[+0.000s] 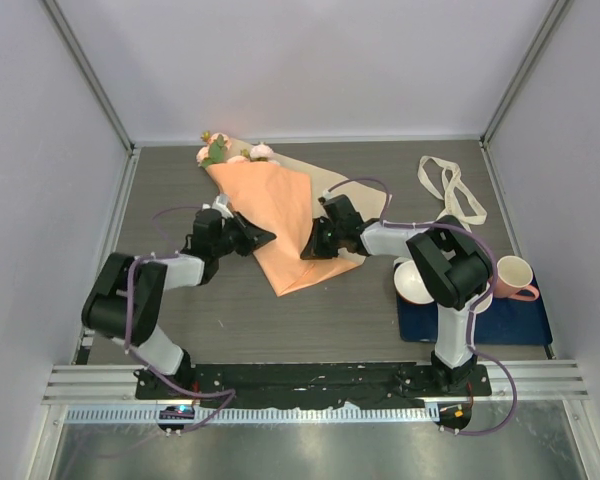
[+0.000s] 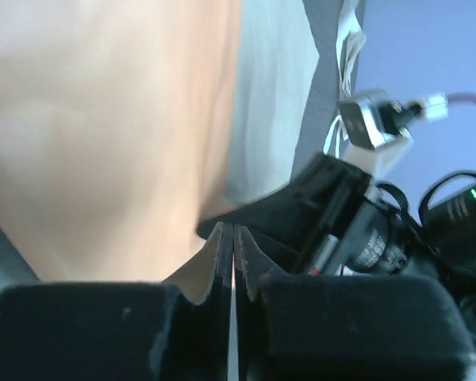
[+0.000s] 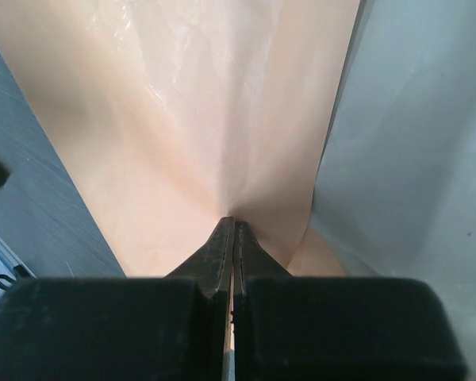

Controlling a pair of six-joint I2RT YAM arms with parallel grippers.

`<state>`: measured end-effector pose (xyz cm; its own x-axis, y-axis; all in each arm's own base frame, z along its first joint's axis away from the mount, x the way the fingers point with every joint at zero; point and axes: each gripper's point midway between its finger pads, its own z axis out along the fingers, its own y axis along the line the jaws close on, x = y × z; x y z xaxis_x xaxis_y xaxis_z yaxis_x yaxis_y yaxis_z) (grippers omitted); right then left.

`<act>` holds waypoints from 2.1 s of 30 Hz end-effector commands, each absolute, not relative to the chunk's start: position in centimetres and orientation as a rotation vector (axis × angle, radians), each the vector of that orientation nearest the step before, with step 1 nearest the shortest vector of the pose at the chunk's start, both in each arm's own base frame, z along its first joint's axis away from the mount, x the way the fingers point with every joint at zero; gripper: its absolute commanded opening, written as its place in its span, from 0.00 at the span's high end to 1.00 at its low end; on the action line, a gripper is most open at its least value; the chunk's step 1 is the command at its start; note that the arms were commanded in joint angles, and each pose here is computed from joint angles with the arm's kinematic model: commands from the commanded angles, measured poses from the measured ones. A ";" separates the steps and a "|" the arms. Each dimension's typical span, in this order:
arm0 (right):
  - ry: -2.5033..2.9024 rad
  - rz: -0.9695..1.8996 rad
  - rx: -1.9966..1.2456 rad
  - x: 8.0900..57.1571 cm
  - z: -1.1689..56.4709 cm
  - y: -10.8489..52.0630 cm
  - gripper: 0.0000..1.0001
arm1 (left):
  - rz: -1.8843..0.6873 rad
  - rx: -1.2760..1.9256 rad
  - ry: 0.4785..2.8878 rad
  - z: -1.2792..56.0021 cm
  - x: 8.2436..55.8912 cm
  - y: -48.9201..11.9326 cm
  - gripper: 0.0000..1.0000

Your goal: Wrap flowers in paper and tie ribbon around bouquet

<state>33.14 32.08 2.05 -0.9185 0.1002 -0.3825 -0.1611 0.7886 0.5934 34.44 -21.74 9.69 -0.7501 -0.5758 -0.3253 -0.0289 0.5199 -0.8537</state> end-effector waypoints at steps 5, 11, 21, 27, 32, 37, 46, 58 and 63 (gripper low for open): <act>2.630 0.803 -0.186 31.4 0.7 32.4 1.00 | -1.407 -0.688 2.004 5.0 37.1 -19.9 1.00; 2.565 0.817 -0.288 30.7 4.8 34.9 0.96 | -1.345 -0.742 2.056 1.8 35.2 -19.1 1.00; 2.516 1.002 -0.369 27.8 5.1 40.7 0.89 | -1.293 -0.761 2.098 -0.1 34.3 -18.6 1.00; 2.583 1.013 -0.338 25.9 1.8 39.6 0.97 | -1.265 -0.741 2.118 0.2 34.6 -18.4 1.00; 2.639 0.984 -0.314 25.0 -0.3 38.6 1.00 | -1.366 -0.744 2.006 4.6 36.2 -18.2 0.91; 2.641 0.975 -0.310 25.0 -0.4 38.5 1.00 | -1.357 -0.755 1.931 7.3 36.9 -16.2 0.74; 2.643 0.959 -0.326 25.4 -0.2 38.7 1.00 | -1.306 -0.776 1.972 6.2 37.8 -15.6 1.00; 2.653 0.941 -0.331 25.3 -0.3 38.6 1.00 | -1.149 -0.961 1.989 2.2 38.4 -12.5 1.00; 2.661 0.928 -0.333 25.2 -0.5 38.7 1.00 | -1.046 -1.055 1.981 1.1 39.9 -11.0 1.00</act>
